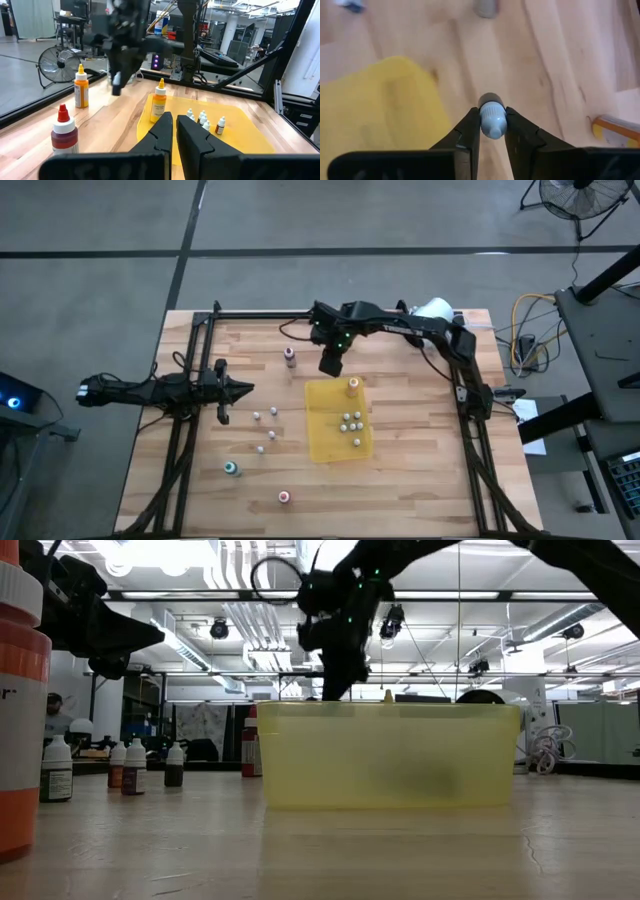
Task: Pick & Place food coloring
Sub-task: Put the small red food coloring bottle into the yellow bin
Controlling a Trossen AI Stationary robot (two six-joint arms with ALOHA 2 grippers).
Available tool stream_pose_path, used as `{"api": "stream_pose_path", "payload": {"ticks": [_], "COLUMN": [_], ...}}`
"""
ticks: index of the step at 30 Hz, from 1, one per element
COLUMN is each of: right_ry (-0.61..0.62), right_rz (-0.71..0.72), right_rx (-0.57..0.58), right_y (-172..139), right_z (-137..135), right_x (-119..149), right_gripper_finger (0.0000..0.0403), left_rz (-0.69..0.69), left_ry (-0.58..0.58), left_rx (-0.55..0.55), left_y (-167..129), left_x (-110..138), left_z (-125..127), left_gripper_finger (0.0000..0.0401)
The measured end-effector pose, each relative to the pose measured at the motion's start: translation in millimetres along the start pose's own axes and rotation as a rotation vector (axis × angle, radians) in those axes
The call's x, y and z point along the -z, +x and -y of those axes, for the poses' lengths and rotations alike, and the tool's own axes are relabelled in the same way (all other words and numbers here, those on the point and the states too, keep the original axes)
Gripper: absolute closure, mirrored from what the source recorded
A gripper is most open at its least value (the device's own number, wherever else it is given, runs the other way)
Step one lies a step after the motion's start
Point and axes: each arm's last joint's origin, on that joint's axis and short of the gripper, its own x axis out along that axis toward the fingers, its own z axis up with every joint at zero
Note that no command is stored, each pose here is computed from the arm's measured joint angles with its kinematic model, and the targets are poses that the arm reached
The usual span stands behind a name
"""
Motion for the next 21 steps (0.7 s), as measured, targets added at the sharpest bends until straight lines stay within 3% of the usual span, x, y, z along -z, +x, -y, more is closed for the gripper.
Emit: {"api": "stream_pose_path", "payload": {"ticks": [9,21], "right_ry": [-0.112,-0.255], "right_rz": [0.012,-0.005], "right_rx": [-0.034,-0.091], "right_y": [-28,-31], "right_z": [-44,-110], "right_x": [6,17], "right_gripper_finger": [0.0342,0.0342], "left_rz": [0.000,0.000], "left_ry": [0.000,0.000], "left_rx": [0.000,0.000], "left_y": [0,0], "left_x": [0,0], "left_z": [0,0], "left_gripper_finger": [0.0401,0.0401]}}
